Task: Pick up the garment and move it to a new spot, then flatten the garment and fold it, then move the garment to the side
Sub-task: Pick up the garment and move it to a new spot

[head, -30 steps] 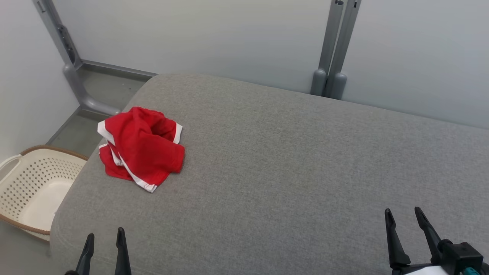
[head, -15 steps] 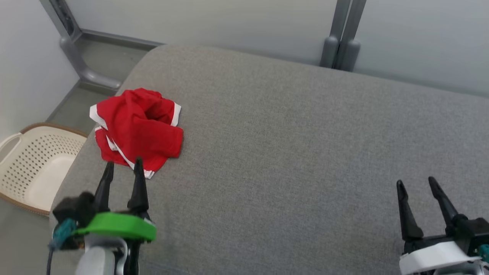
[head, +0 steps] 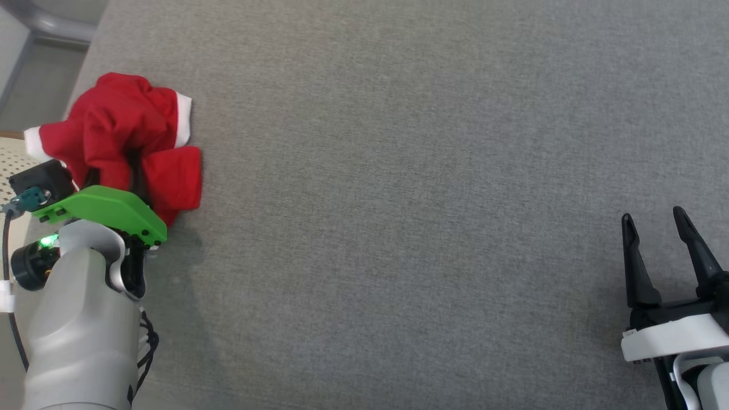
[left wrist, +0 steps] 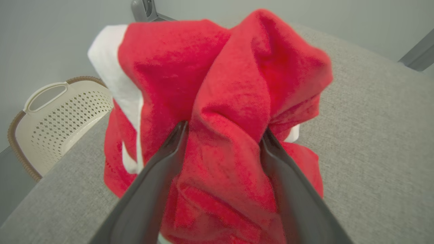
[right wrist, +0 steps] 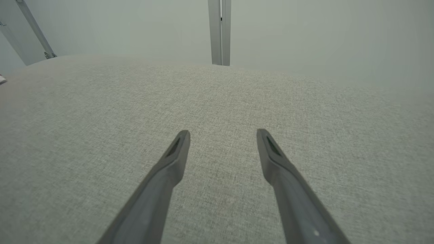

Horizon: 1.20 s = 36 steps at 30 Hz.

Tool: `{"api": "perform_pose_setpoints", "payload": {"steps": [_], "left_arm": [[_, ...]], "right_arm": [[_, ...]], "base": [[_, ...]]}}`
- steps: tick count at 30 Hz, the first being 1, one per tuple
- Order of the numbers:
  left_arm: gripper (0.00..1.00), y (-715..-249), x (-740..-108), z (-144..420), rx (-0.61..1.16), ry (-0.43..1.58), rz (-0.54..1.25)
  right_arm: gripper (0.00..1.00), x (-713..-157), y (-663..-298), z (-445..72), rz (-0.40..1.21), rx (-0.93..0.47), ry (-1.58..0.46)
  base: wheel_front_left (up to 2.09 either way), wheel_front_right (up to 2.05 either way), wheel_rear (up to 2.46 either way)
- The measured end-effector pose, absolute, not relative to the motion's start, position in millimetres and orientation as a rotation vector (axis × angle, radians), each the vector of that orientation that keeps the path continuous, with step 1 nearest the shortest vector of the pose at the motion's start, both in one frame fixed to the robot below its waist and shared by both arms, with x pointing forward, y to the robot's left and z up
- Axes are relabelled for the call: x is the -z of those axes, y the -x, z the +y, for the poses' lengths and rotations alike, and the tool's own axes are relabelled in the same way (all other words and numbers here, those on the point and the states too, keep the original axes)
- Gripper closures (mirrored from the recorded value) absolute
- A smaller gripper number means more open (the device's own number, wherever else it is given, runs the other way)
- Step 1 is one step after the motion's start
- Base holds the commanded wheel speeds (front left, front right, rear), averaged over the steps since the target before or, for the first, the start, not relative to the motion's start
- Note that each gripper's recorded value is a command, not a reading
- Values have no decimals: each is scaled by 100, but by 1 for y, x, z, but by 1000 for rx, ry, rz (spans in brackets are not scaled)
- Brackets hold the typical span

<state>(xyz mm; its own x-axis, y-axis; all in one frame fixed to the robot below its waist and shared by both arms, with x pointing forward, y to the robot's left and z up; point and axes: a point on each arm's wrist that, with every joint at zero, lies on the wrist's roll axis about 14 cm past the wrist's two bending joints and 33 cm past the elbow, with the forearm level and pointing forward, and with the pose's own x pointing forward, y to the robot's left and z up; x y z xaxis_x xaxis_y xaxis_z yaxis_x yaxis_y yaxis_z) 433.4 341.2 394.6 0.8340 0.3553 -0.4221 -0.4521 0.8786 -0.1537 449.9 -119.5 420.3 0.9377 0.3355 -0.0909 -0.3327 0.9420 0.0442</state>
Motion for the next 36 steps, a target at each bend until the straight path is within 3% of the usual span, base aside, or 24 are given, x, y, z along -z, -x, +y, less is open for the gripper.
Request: {"api": "perform_pose_setpoints", "payload": {"steps": [2,3,4,5,6,14,20,24,30,36], "left_arm": [[0,-431,-370,340,-445,249,487],[7,-431,-362,338,-442,245,513],[53,-433,-357,335,-434,234,524],[91,-439,-356,332,-421,226,508],[100,-444,-357,330,-407,213,494],[100,-472,-385,284,-206,116,388],[100,-493,-451,210,18,124,201],[100,-498,-514,148,171,239,65],[100,-460,-566,31,533,424,45],[100,-403,-560,-62,813,587,231]], "right_arm": [[0,-414,-450,-128,113,-312,-33],[0,-412,-449,-132,120,-301,-34],[0,-409,-448,-136,128,-286,-34],[0,-407,-446,-141,137,-269,-35],[0,-405,-444,-144,146,-257,-36],[0,-406,-414,-155,180,-176,-79],[0,-433,-397,-148,123,-164,-117],[0,-454,-388,-147,68,-161,-125],[0,-472,-374,-168,16,-93,-125],[0,-479,-363,-196,-6,-4,-123]], "base": [[0,0,0],[0,0,0],[0,0,0],[0,0,0],[0,0,0],[0,0,0],[0,0,0],[0,0,0],[0,0,0],[0,0,0]]}}
